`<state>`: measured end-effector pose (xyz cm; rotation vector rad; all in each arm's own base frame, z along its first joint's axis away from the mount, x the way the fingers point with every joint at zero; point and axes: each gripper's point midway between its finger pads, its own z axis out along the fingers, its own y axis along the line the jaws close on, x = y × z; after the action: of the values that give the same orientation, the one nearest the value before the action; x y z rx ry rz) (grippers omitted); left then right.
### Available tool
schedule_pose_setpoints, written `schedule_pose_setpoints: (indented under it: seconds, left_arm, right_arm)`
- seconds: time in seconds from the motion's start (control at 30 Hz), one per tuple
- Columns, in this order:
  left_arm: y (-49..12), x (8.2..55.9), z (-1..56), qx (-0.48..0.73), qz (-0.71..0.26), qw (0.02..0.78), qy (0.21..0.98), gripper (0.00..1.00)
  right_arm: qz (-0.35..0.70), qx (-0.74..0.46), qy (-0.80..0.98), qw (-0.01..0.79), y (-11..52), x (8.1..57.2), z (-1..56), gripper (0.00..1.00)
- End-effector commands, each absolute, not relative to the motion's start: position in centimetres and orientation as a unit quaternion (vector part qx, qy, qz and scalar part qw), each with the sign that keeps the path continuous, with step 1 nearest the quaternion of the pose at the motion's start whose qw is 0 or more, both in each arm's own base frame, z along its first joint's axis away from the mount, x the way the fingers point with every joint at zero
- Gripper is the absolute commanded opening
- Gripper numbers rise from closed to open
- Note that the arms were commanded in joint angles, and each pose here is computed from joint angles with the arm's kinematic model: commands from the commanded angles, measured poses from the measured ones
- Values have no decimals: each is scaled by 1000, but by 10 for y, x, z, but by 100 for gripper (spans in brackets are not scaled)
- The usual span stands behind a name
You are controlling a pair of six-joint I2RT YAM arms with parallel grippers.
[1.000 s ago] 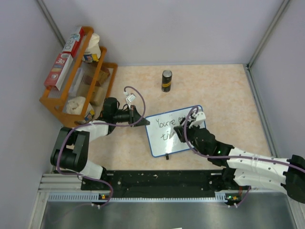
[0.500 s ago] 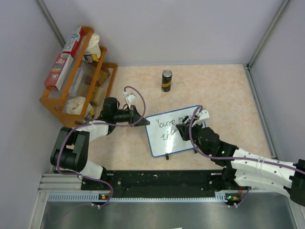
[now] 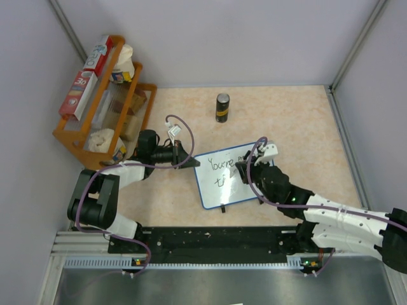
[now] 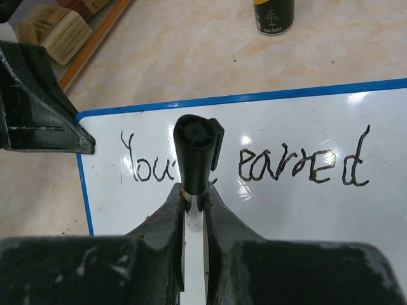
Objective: Write a sentence on the whiteboard
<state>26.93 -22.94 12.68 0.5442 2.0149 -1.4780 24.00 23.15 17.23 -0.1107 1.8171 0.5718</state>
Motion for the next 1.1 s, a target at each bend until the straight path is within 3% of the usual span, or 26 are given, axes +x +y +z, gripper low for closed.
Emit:
schedule_pose_setpoints:
  seconds: [0.0, 0.6, 1.07]
  left_arm:
    - [-224, 273, 89, 205, -500, 292, 789, 0]
    - [-224, 272, 89, 205, -501, 290, 789, 0]
    - [-224, 272, 89, 205, -500, 291, 789, 0]
  right_arm:
    - [248, -40, 768, 589, 235, 247, 185, 0]
    - [252, -47, 794, 551, 225, 229, 147, 0]
    - [292, -22, 734, 613, 226, 238, 225, 0]
